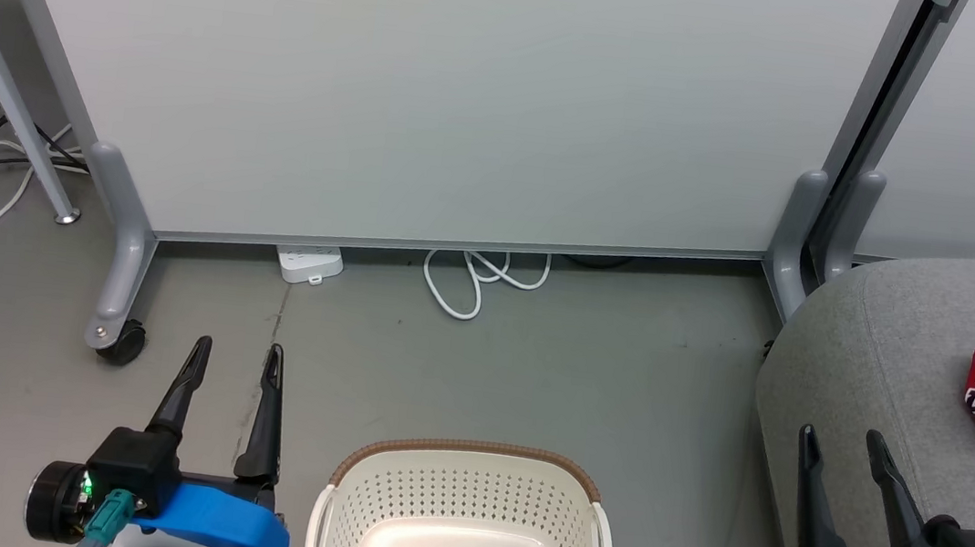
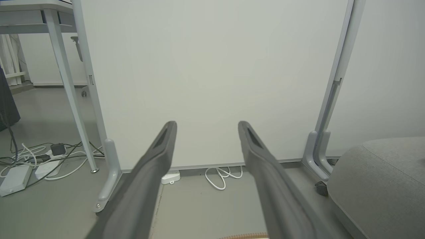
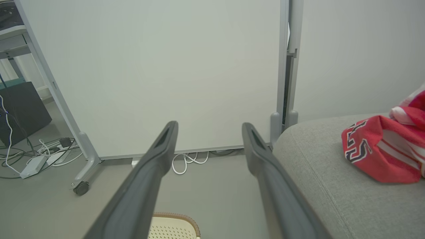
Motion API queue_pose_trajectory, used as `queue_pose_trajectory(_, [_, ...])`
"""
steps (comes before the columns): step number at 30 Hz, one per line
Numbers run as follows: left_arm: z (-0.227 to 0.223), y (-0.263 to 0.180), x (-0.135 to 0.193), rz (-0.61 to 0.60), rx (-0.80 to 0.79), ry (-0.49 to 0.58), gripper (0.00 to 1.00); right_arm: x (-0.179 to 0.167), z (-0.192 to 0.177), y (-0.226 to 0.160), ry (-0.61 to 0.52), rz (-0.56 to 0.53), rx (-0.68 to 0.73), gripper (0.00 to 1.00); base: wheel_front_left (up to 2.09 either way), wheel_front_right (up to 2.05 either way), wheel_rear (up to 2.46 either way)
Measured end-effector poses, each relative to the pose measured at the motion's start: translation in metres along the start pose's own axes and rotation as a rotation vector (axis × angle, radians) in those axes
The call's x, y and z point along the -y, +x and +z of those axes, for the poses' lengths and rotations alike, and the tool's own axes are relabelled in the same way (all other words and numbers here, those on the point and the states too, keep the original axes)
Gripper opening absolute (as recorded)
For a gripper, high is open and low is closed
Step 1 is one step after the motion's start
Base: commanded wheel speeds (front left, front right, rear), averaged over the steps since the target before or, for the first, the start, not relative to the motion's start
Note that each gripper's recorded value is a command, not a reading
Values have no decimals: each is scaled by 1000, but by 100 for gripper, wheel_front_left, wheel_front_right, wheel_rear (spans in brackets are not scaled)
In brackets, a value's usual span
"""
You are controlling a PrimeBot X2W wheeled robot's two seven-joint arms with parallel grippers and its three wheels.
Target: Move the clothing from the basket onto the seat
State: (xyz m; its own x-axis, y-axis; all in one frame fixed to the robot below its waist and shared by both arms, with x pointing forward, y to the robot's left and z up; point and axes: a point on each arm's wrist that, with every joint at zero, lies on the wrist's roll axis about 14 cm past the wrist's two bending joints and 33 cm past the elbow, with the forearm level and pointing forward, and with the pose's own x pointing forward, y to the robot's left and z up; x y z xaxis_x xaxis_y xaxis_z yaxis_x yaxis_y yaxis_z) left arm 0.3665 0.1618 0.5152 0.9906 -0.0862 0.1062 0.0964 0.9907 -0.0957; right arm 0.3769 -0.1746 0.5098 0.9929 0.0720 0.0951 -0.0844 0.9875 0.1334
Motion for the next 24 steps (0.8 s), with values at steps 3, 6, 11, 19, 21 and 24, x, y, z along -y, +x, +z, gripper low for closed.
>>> queue_pose_trajectory(3, [0, -1, -1, 3, 0, -2, 100, -1, 0, 0, 2, 2, -1, 100, 0, 0, 0])
queue_pose_trajectory(6, [-1, -1, -1, 4, -2, -5, 100, -2, -1, 1, 3, 4, -1, 100, 0, 0, 0])
queue_pose_trajectory(11, [-1, -2, -1, 6, -4, -9, 0, -4, -1, 1, 4, 7, -3, 0, 0, 0, 0])
queue_pose_trajectory(19, [-30, -17, -8, 44, -106, -71, 0, 3, -23, -8, 63, -29, -82, 0, 0, 0, 0])
queue_pose_trajectory(21, [-31, -17, -10, 58, -112, -109, 0, 5, -24, -8, 99, -42, -87, 0, 0, 0, 0])
queue_pose_trajectory(24, [-32, -17, -14, 79, -118, -166, 0, 8, -25, -8, 155, -59, -93, 0, 0, 0, 0])
